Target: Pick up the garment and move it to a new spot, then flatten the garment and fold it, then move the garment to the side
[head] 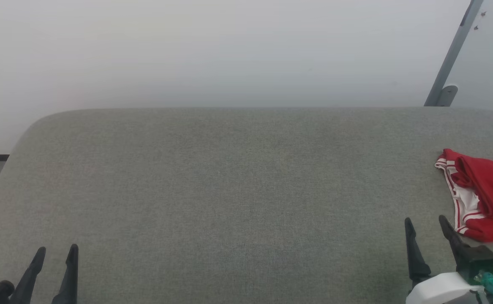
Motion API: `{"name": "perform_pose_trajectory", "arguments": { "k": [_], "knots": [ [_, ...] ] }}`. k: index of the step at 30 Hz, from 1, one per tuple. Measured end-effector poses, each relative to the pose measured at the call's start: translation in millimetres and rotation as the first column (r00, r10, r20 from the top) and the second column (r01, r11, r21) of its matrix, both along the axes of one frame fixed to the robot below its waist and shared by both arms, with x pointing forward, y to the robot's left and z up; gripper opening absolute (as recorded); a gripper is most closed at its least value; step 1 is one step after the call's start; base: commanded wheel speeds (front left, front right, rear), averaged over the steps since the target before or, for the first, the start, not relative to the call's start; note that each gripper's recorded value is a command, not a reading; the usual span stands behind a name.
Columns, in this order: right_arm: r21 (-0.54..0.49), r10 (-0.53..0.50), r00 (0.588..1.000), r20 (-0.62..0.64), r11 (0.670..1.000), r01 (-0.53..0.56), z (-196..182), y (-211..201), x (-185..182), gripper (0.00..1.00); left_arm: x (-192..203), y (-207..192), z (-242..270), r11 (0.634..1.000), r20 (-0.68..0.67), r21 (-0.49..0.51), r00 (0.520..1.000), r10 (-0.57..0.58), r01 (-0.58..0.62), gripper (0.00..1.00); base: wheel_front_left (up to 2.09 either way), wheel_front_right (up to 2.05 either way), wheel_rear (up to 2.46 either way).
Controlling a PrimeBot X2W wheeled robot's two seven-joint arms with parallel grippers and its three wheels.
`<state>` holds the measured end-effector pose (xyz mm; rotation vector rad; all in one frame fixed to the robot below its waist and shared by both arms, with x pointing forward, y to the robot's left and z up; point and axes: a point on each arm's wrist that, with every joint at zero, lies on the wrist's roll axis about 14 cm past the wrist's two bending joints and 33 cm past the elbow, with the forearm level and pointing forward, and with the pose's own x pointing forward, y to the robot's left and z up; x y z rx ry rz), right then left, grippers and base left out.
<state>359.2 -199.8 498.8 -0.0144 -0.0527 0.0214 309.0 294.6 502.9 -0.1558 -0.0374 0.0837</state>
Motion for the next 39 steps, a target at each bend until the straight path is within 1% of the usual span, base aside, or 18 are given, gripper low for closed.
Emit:
{"name": "perform_pose_trajectory", "arguments": {
  "k": [22, 23, 30, 34, 39],
  "knots": [
    [0.016, 0.025, 1.0, -0.007, 1.0, -0.025, -3.3, 10.5, -9.4, 1.0, 3.0, -2.9, 5.8, 1.0, 0.017, -0.01, 1.0, -0.018, 0.018, 1.0, 0.0, 0.0, 0.0],
    [0.016, 0.025, 1.0, -0.01, 1.0, -0.025, -4.4, 10.4, -9.7, 0.0, 3.0, -3.6, 5.4, 1.0, 0.016, -0.013, 1.0, -0.018, 0.018, 0.0, 0.0, 0.0, 0.0],
    [0.032, 0.015, 0.992, -0.122, 0.999, -0.011, -38.8, 8.9, -25.0, 0.0, -5.5, -21.4, -27.8, 0.995, -0.062, -0.095, 0.998, -0.013, 0.007, 0.0, 0.0, 0.0, 0.0],
    [0.104, -0.004, 0.989, -0.146, 0.994, 0.019, -43.1, 4.9, -25.5, 0.0, -5.4, -23.7, -32.8, 0.987, -0.077, -0.163, 0.997, -0.004, -0.009, 0.0, 0.0, 0.0, 0.0],
    [0.204, -0.019, 0.989, -0.147, 0.978, 0.049, -41.0, 2.2, -22.2, 0.0, -2.2, -25.2, -34.3, 0.969, -0.081, -0.245, 0.997, 0.009, -0.029, 0.0, 0.0, 0.0, 0.0]
  ]
}}
